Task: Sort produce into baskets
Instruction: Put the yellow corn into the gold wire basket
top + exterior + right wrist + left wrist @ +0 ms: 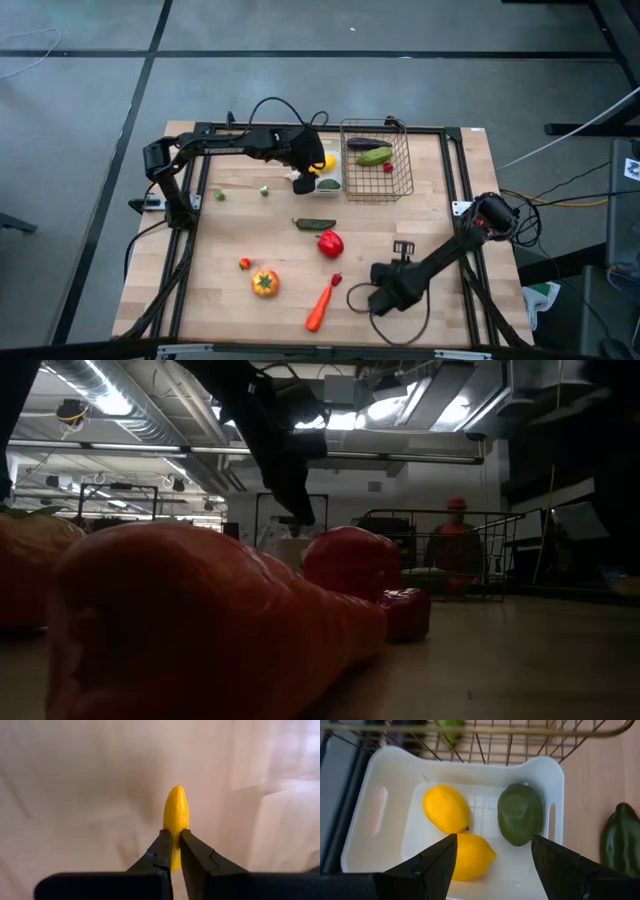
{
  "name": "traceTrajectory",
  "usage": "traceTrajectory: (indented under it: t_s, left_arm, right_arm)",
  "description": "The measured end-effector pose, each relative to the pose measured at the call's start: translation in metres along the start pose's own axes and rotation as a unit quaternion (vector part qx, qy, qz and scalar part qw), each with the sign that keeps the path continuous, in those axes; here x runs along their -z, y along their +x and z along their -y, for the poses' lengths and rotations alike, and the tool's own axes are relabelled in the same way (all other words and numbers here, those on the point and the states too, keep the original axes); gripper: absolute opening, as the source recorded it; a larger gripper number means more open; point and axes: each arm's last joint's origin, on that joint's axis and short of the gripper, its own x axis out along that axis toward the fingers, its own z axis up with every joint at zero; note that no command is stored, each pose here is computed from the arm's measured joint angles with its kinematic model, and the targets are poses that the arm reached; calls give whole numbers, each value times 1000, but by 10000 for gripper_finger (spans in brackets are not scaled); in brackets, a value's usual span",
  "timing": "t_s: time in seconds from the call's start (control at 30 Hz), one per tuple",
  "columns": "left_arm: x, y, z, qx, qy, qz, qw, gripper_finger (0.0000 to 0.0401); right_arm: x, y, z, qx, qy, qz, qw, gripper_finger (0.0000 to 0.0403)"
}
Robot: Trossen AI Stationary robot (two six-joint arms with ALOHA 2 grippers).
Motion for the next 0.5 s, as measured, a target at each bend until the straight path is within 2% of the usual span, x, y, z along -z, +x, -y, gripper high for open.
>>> traceTrajectory:
  t_s: [0.27,0.5]
  left_arm:
    - [-7,-35,-1,-13,-2,46,999,251]
    - [-10,-67,-1,-22,-19,88,996,251]
  right_arm:
    - [-11,-23,49,55,-19,50,997,27]
    - [-10,-50,105,112,-39,103,988,27]
